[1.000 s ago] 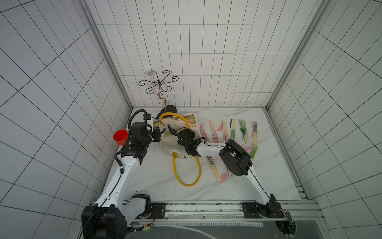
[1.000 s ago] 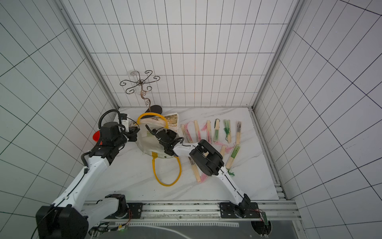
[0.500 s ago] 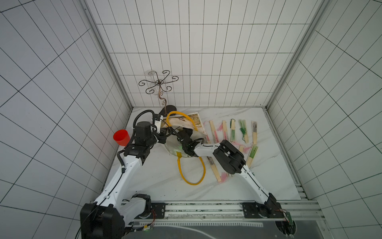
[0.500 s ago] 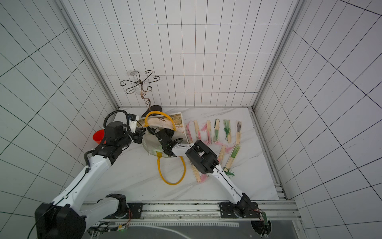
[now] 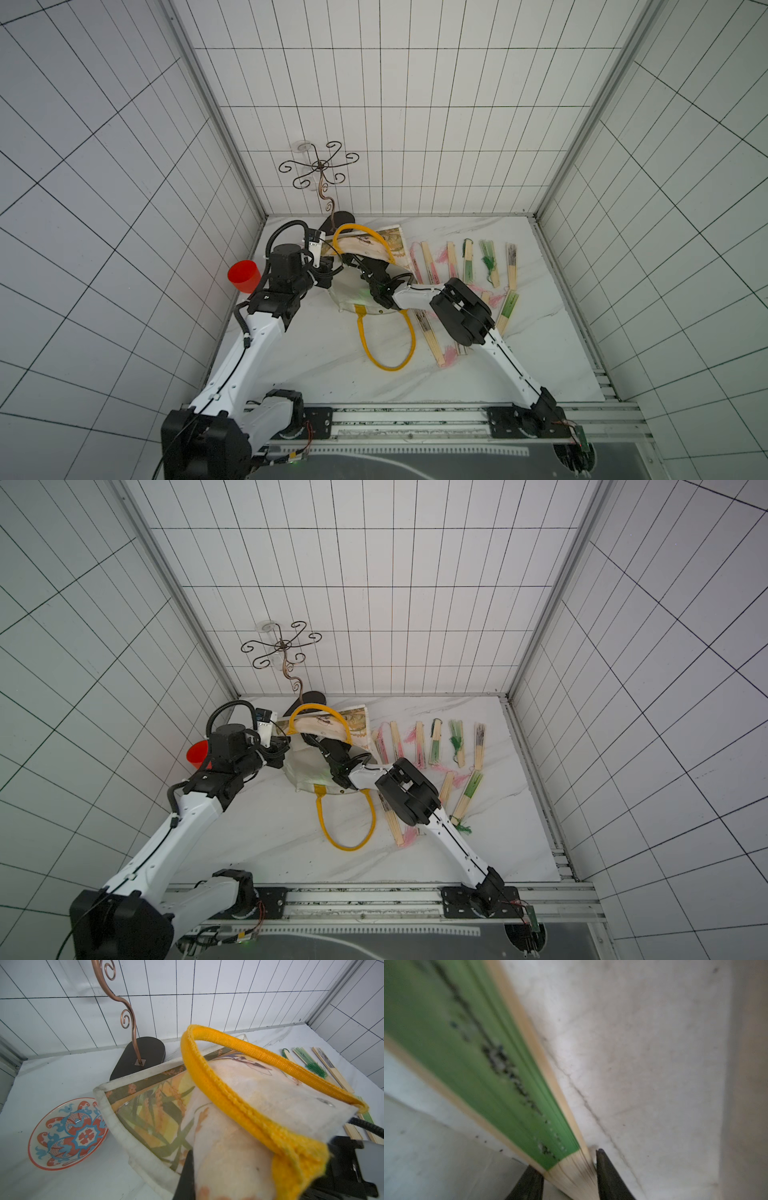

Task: Take out the folding fans from the tote bags
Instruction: Pick up the folding fan from the canvas bag.

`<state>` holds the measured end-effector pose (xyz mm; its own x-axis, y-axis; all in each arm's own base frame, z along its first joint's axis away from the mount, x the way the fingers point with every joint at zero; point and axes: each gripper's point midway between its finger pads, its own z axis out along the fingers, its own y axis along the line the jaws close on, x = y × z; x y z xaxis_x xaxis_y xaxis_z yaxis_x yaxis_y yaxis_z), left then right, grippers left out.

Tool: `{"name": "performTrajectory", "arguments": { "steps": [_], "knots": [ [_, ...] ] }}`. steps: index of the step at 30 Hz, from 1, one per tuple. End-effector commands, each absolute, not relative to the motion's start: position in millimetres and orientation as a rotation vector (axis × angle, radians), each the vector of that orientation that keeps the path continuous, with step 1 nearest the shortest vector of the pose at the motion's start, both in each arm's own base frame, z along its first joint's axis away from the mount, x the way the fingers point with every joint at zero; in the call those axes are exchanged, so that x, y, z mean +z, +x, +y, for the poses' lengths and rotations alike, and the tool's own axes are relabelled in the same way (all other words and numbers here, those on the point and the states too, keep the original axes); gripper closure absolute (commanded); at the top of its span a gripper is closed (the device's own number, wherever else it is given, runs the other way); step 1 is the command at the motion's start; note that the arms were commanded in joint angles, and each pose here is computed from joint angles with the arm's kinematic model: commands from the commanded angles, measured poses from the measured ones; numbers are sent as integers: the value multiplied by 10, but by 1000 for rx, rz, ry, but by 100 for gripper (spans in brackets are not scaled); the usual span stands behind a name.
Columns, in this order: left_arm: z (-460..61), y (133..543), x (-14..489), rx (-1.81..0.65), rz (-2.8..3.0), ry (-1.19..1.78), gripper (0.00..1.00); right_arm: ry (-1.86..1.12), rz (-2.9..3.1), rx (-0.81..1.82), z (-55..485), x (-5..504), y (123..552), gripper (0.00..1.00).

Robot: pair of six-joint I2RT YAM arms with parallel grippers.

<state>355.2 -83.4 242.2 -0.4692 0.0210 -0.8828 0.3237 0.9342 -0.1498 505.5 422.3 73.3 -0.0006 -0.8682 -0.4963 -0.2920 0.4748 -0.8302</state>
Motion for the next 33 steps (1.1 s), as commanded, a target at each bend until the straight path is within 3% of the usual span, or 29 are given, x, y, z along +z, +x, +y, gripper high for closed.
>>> {"name": "performTrajectory", "arguments": {
  "steps": [1, 11, 20, 33],
  "knots": [
    [-755, 3597, 2746, -347, 1950, 194, 100, -972, 1521, -599, 4210, 1136, 5080, 63],
    [-570, 3634, 2745, -300, 1956, 86, 100, -976, 1469, -573, 4248, 1373, 4666, 87],
    [-434, 3670, 2728, -264, 1964, 0, 100, -993, 1507, -466, 4225, 1448, 4127, 100],
    [-148, 3691, 2764, -180, 1953, -169, 100, -979, 1577, -178, 4115, 1868, 3311, 100]
  ]
}}
